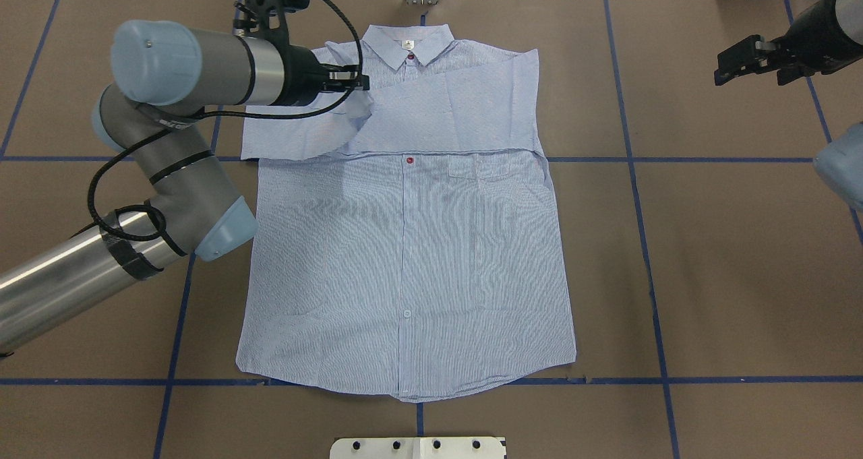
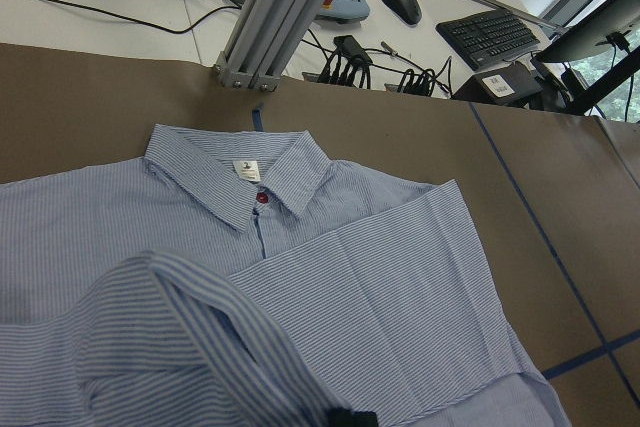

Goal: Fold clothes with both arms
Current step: 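Carry the grasped sleeve with the left gripper across the shirt front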

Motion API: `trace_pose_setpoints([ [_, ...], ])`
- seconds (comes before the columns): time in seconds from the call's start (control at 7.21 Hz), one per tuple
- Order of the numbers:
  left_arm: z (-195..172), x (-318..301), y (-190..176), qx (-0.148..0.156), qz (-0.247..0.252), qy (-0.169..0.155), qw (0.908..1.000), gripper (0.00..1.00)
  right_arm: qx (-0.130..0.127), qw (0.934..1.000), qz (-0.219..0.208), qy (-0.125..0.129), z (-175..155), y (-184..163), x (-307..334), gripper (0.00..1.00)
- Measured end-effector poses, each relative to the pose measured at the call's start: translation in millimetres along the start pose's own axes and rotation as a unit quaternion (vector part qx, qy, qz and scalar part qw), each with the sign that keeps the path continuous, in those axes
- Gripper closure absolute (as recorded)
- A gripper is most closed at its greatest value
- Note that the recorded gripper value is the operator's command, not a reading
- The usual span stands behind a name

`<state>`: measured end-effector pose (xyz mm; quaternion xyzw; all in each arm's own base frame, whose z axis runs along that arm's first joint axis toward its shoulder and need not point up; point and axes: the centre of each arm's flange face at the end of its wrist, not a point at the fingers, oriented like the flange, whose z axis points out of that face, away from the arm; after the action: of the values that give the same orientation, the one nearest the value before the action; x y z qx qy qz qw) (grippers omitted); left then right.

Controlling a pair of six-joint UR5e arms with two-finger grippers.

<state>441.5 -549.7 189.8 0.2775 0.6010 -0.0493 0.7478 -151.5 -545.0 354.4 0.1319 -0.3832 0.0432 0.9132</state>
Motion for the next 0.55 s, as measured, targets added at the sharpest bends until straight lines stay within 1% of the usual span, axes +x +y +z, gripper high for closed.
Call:
trace_pose_setpoints([
  [0.14, 13.9, 17.0, 8.9, 0.0, -0.005, -0.01, 0.9999, 1.0, 0.0, 1.0, 0.0, 0.0, 0.5, 0.0, 0.2, 0.0],
  [0.55, 53.7, 50.6, 45.7, 0.004, -0.003, -0.024, 0.9997, 1.0, -0.003, 1.0, 0.001, 0.002, 4.0, -0.4, 1.7, 0.0],
])
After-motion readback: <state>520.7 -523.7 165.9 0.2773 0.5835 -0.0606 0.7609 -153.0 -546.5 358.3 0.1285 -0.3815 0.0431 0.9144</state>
